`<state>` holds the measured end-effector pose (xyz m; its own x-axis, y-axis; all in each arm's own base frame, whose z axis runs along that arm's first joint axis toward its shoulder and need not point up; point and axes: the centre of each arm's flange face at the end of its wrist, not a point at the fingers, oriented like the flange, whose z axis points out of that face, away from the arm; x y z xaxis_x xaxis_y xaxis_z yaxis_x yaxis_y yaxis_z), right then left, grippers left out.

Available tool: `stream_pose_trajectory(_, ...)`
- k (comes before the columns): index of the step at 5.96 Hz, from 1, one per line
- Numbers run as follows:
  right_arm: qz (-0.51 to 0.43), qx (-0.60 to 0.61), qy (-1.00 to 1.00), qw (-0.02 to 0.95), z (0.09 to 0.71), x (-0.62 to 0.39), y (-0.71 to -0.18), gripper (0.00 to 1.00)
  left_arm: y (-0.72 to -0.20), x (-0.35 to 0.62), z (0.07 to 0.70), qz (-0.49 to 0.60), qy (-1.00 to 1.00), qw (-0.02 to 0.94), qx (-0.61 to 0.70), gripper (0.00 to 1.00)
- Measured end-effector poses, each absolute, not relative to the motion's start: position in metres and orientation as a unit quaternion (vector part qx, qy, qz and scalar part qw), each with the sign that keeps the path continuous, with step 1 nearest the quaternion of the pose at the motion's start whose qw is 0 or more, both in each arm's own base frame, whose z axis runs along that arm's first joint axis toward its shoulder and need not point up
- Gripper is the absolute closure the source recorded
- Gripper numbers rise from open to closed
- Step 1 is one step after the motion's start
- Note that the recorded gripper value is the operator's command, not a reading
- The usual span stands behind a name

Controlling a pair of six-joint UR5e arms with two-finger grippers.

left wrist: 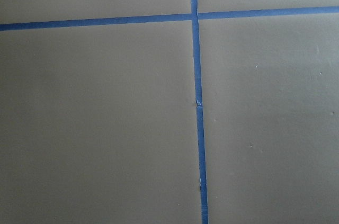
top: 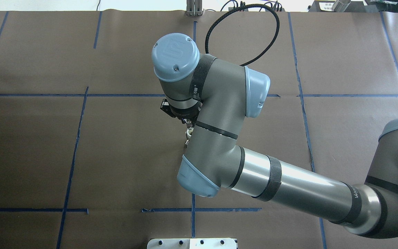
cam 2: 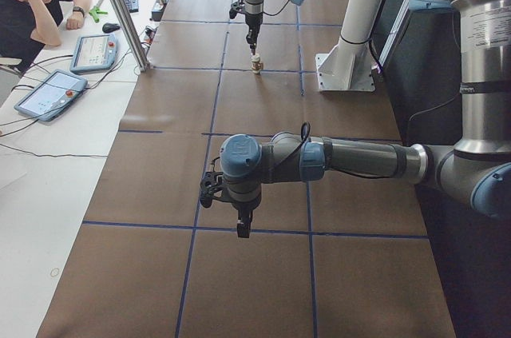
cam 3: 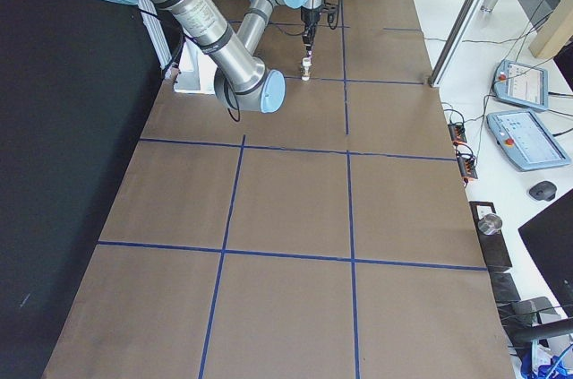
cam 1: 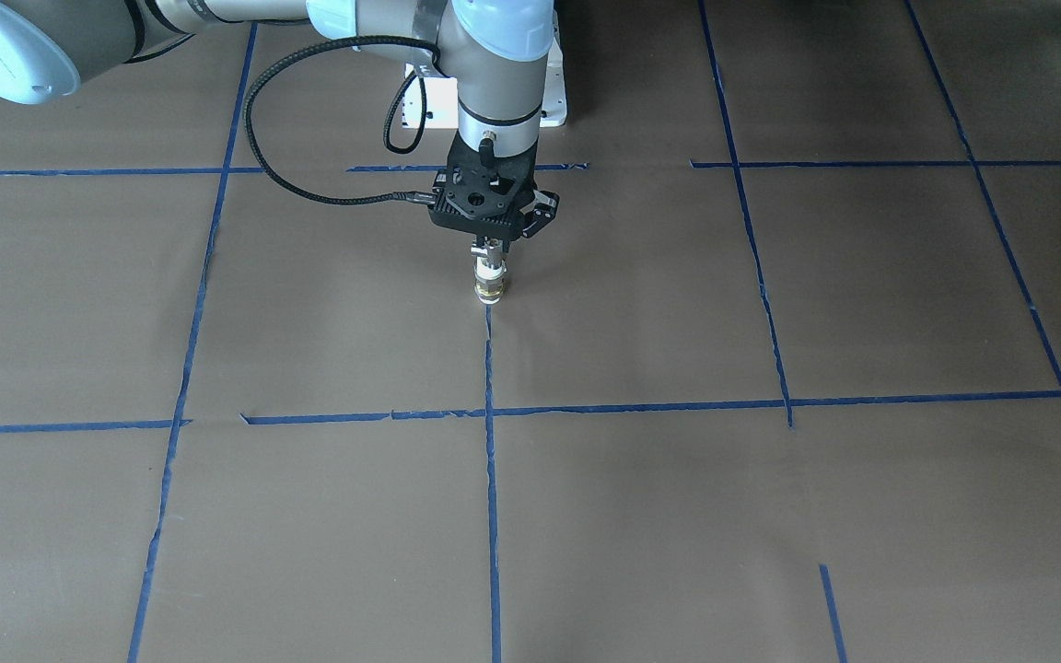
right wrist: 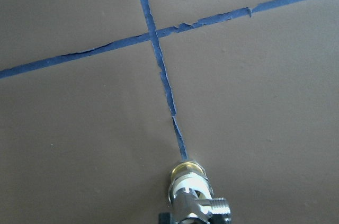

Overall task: Assemble PPR valve and pipe with both arms
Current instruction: 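Lower the chrome fitting onto the valve top with the right gripper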

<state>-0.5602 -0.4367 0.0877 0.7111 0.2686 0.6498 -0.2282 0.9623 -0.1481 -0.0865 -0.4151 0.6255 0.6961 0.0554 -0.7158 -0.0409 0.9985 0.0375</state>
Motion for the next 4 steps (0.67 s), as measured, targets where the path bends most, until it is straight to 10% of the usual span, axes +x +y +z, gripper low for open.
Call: stream_pose_trajectory(4, 0.133, -0.033, -0.345, 0.928, 0.0920, -0.5637, -0.4314, 1.00, -0.4153, -0.0865, 0.6258, 0.026, 0.389, 0.921, 0.009, 0.00)
